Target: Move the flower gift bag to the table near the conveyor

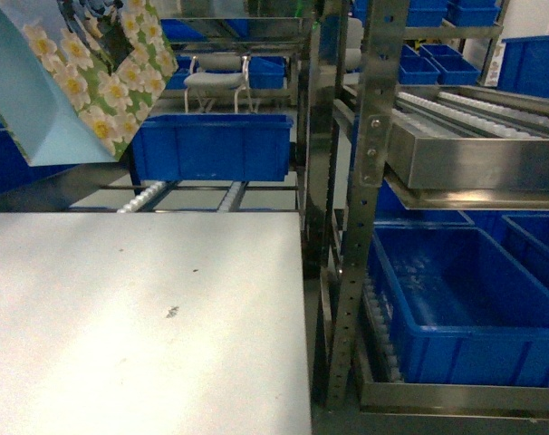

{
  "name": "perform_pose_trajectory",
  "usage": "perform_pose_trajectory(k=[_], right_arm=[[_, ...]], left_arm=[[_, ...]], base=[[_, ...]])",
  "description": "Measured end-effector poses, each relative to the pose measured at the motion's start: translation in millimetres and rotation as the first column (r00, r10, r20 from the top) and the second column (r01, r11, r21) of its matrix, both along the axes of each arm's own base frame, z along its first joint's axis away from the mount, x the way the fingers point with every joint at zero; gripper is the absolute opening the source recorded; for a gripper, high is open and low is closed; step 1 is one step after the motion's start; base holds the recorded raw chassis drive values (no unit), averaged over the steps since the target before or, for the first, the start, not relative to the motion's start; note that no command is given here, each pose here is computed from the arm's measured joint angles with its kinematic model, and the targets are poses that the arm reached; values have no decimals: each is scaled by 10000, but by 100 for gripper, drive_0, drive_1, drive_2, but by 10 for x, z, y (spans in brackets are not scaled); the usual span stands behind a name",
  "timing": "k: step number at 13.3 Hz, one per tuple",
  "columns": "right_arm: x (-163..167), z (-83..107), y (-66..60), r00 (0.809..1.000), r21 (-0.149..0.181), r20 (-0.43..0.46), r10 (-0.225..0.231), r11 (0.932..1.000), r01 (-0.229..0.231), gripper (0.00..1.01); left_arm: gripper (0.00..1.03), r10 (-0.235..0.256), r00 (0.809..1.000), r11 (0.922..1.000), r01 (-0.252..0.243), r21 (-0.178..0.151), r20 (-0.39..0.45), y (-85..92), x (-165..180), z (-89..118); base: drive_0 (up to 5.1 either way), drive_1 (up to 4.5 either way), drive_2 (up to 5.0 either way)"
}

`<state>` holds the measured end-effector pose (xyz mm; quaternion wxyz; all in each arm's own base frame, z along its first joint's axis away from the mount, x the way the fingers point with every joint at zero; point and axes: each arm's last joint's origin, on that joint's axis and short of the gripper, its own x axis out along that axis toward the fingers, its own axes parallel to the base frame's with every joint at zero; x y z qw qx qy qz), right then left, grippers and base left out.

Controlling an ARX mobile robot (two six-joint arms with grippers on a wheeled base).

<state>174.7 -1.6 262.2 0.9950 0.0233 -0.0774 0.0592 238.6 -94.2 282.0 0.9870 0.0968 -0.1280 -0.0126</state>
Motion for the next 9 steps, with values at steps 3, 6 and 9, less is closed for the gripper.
perform_pose_trajectory(k=[3,6,9], right_arm=[[0,0,0,10000,-1,0,4,10000,-4,3],[0,3,0,10000,-1,27,0,10000,0,3],[0,0,0,10000,0,4,0,10000,0,3]], left_arm=[[2,4,10000,10000,-4,5,-14,0,1,-2],[2,26,10000,10000,-26,-6,6,4,1,1],[2,18,10000,10000,-18,-5,-1,4,2,-1]], base=[[-505,241,241],[-499,246,246],[-502,243,243]])
